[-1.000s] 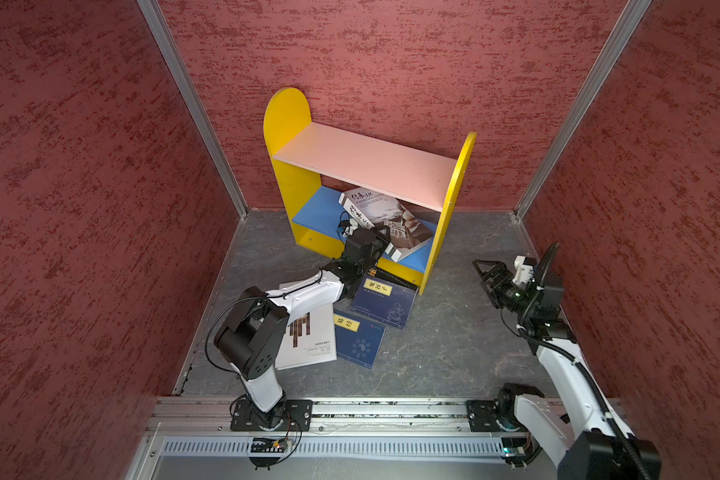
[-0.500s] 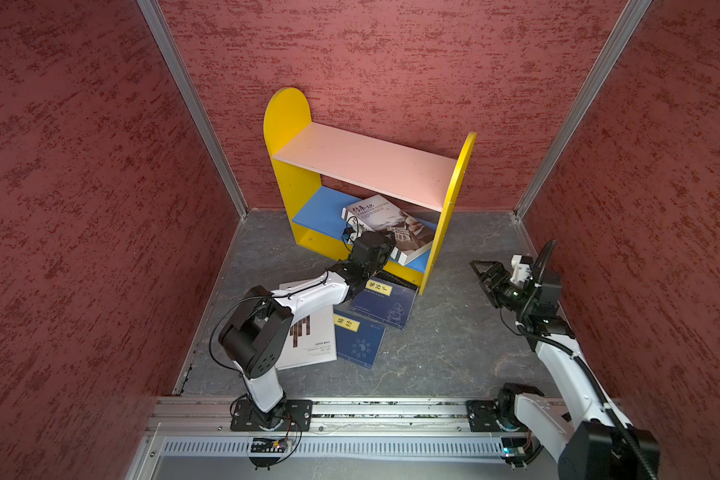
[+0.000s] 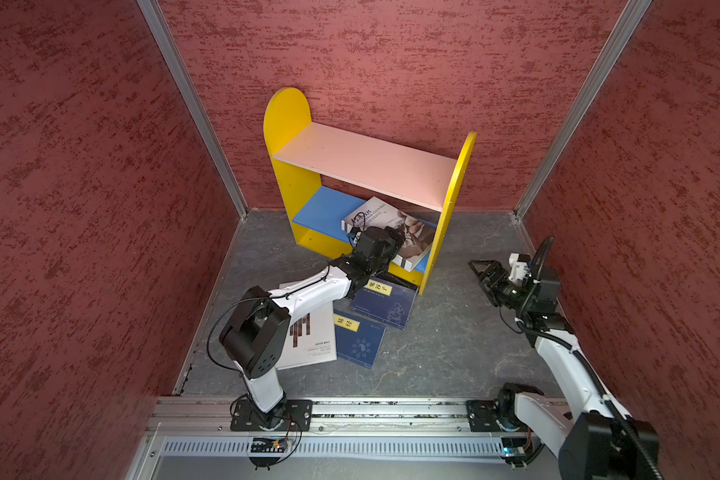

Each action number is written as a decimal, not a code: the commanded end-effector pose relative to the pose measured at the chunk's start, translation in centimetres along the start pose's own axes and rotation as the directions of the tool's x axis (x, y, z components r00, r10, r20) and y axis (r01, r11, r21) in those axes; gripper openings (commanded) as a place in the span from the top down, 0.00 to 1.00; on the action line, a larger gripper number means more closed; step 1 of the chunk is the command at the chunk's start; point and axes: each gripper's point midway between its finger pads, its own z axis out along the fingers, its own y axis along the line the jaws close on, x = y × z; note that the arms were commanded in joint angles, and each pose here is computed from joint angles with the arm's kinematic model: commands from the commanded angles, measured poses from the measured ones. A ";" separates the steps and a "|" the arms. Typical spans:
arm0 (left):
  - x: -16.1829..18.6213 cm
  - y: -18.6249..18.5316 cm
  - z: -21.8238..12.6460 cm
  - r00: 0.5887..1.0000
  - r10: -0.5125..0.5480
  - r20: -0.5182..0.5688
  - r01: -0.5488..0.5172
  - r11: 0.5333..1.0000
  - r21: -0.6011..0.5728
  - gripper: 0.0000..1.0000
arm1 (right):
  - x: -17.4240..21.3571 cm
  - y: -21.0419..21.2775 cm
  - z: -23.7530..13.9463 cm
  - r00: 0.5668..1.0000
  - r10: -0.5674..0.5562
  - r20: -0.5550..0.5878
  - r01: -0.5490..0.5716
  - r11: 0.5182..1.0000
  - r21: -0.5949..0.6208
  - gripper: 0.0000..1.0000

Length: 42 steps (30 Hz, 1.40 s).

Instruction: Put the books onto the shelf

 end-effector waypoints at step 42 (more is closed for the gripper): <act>-19.4 -3.4 -4.6 0.900 0.431 0.071 -0.432 0.855 0.288 0.02 | -1.4 3.7 -1.9 0.990 -0.009 0.139 0.018 0.998 -0.066 0.01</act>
